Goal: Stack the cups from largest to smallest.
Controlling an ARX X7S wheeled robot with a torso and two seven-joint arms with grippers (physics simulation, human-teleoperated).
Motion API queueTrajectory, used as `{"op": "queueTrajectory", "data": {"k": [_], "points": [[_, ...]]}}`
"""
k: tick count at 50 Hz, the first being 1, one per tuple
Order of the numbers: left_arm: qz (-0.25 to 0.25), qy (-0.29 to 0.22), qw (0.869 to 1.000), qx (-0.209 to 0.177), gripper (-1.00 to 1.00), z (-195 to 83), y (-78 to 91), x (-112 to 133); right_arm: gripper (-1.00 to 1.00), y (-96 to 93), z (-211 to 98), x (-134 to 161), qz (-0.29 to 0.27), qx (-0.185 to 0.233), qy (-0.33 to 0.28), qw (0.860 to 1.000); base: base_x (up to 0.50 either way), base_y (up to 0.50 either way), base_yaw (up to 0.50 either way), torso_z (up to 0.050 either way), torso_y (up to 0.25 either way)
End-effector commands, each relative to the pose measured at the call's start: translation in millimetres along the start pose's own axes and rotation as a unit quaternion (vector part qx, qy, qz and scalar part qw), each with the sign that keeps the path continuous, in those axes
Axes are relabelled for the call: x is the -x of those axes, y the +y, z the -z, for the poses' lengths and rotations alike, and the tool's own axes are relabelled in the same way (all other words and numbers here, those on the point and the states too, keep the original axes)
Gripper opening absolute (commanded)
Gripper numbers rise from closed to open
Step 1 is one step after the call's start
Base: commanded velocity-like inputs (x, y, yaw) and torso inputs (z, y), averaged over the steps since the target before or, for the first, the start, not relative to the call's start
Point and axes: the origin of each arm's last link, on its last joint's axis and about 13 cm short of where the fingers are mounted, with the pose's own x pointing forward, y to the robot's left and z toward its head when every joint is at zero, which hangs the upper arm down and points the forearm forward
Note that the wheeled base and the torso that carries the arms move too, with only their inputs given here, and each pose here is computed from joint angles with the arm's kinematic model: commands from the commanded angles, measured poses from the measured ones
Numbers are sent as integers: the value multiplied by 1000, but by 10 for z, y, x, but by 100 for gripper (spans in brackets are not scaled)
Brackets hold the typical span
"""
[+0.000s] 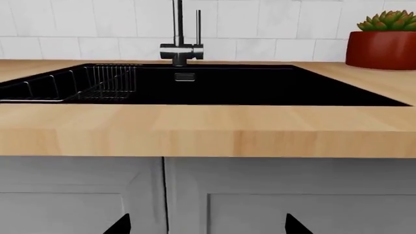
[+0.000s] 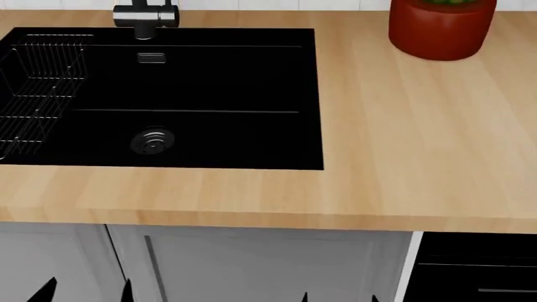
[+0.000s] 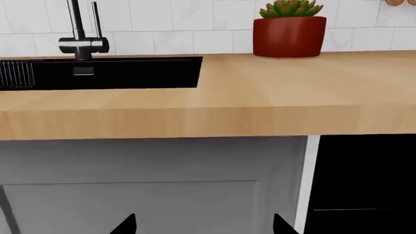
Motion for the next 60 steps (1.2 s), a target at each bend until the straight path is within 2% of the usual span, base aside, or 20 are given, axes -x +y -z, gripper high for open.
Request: {"op": "queueTrajectory", "data": {"k": [1, 14, 15, 18, 20, 21, 23, 24, 25, 26, 31, 36, 37, 48, 60], "points": [[-6, 4, 1000, -3, 100, 76, -27, 29, 100, 146, 232, -66, -5, -3, 8, 1000, 0, 0, 0, 0, 0], [-8, 10, 1000, -9, 100, 80, -32, 28, 100, 145, 236, -56, -4, -4, 8, 1000, 0, 0, 0, 0, 0], [-8, 11, 1000, -9, 100, 76, -33, 27, 100, 166, 19, 27, -9, -3, 7, 1000, 0, 0, 0, 0, 0], [-17, 2, 1000, -9, 100, -20, -15, 44, 100, 163, -23, 33, -7, -4, 5, 1000, 0, 0, 0, 0, 0], [-19, 16, 1000, 18, 100, -125, 6, 51, 100, 135, -132, 36, -2, 1, -5, 1000, 0, 0, 0, 0, 0], [-21, 10, 1000, 13, 100, -227, 32, 50, 100, 114, -221, 31, 2, 29, -26, 999, 0, 0, 0, 0, 0], [-19, 2, 1000, 20, 100, -444, 76, 51, 100, 64, -383, 6, 12, 10, -23, 1000, 0, 0, 0, 0, 0], [-19, 2, 1000, 20, 100, -450, 76, 52, 100, 64, -388, 7, 12, 10, -23, 1000, 0, 0, 0, 0, 0], [-27, -17, 999, 24, 100, -678, 132, 52, 100, 11, -529, -7, 23, 23, -30, 999, 0, 0, 0, 0, 0], [-29, -32, 999, 16, 100, -816, 160, 70, 100, -37, -669, -10, 29, 14, -34, 999, 0, 0, 0, 0, 0], [-27, -51, 998, 18, 100, -1152, 208, 133, 100, -133, -1073, 58, 41, 38, -65, 996, 0, 0, 0, 0, 0], [-23, -64, 997, 24, 100, -1461, 239, 243, 100, -224, -1279, 97, 51, 30, -74, 995, 0, 0, 0, 0, 0], [-25, -67, 997, 26, 100, -1496, 250, 252, 100, -242, -1312, 105, 56, 40, -74, 995, 0, 0, 0, 0, 0], [-41, -69, 996, 27, 100, -1594, 335, 272, 100, -331, -1434, 144, 70, 50, -77, 993, 0, -16, 0, 0, 0], [-46, -68, 996, 25, 100, -1617, 357, 280, 100, -364, -1421, 136, 73, 59, -70, 993, 0, -500, 0, 0, 0]]}}
